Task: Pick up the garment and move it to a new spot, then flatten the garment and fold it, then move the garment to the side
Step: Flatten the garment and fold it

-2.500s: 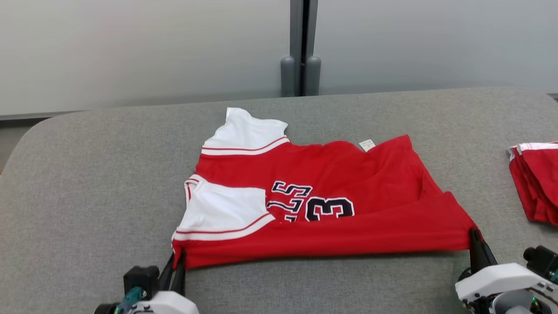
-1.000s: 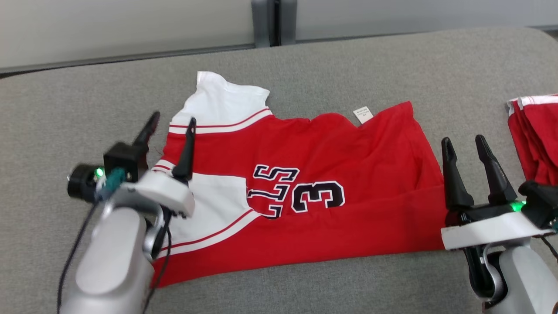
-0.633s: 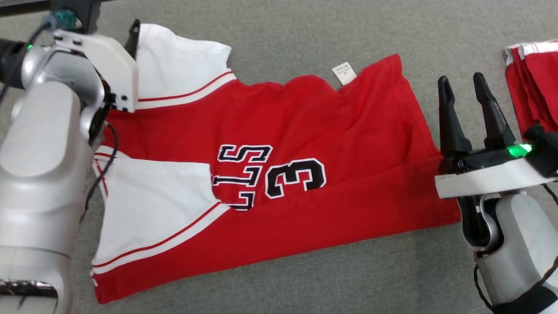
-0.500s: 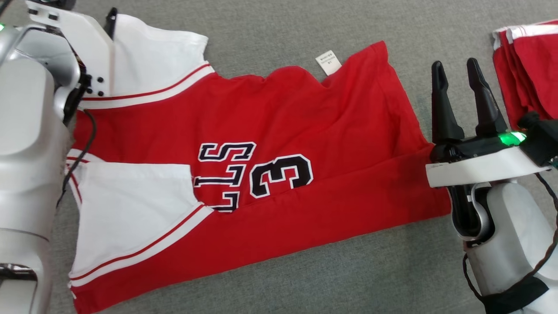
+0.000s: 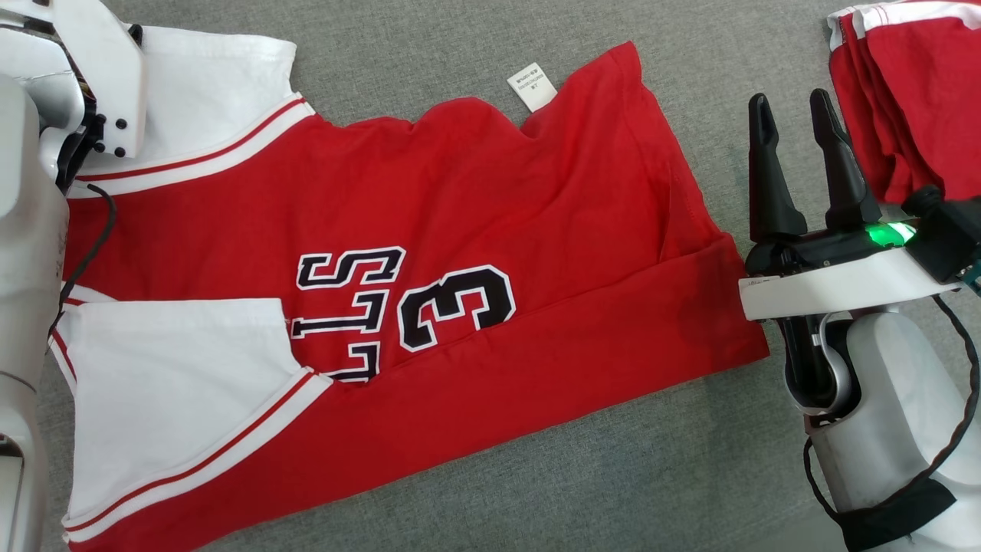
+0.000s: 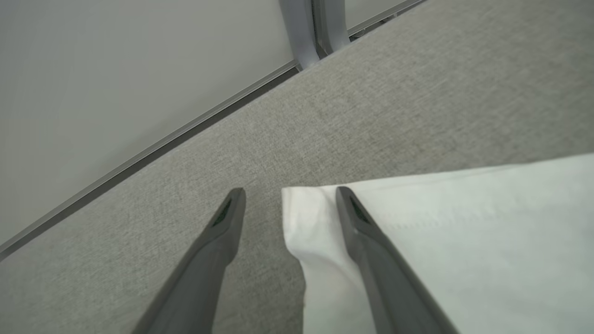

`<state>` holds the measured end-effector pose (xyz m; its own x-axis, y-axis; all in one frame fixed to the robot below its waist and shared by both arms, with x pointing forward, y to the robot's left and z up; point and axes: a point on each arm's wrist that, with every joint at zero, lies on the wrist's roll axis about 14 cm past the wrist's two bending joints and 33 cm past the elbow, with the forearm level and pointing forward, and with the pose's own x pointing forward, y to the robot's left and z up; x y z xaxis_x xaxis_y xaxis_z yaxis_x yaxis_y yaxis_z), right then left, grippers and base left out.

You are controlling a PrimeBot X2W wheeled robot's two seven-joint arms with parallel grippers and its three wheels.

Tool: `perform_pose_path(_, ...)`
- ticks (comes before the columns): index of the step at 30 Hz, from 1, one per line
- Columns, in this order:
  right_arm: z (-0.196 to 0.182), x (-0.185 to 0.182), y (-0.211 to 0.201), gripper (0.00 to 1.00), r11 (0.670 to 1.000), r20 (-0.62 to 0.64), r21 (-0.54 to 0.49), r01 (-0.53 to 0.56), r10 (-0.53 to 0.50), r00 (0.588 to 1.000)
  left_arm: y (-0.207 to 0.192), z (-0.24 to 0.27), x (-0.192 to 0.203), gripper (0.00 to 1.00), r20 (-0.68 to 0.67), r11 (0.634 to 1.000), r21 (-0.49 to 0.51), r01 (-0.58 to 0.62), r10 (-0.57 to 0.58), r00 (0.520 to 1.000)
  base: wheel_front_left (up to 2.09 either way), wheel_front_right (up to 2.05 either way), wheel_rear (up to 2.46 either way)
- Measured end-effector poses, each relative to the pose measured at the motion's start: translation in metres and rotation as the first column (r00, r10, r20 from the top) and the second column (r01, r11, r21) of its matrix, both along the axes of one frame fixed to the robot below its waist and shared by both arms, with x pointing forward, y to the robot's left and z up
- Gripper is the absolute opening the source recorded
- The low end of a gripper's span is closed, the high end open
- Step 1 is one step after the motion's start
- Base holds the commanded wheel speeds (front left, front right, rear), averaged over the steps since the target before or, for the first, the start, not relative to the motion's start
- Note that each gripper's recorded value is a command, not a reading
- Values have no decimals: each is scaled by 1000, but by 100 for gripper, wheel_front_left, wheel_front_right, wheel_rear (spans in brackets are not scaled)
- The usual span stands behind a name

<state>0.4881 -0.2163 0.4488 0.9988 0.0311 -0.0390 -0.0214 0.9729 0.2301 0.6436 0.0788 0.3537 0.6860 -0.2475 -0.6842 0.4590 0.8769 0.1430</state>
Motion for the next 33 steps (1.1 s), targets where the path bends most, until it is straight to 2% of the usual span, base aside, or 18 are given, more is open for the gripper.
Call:
perform_pose_path(3,1,-1,-2,100,1000,1,-1,5,-5,1000,4,-1,-1,100,-16,1000,20,-3,3,1000,0,0,0)
perform_pose_path(16,-3,-5,-5,100,1000,-15,-11,12,-12,1000,0,-11,1,100,-88,999,-15,-39,38,995,0,0,0)
perform_pose_path(17,-3,-5,-6,100,1000,-15,-12,14,-15,1000,-1,-13,0,50,-102,999,-11,-38,37,994,0,0,0)
perform_pose_path(18,-3,-6,-7,100,1000,-15,-13,17,-17,1000,-3,-14,-1,13,-115,999,-12,-37,36,993,0,0,0)
perform_pose_path(19,-3,-6,-8,100,1000,-15,-14,19,-19,1000,-5,-14,-2,0,-125,999,-14,-37,35,992,0,0,0)
perform_pose_path(27,-5,-2,-8,100,1000,-24,-31,-3,2,1000,-17,-2,-9,0,-95,996,-87,-30,22,995,0,0,0)
perform_pose_path(33,-27,18,-7,100,996,-152,-31,-78,72,986,-13,28,-7,0,41,988,-153,-13,19,999,0,0,0)
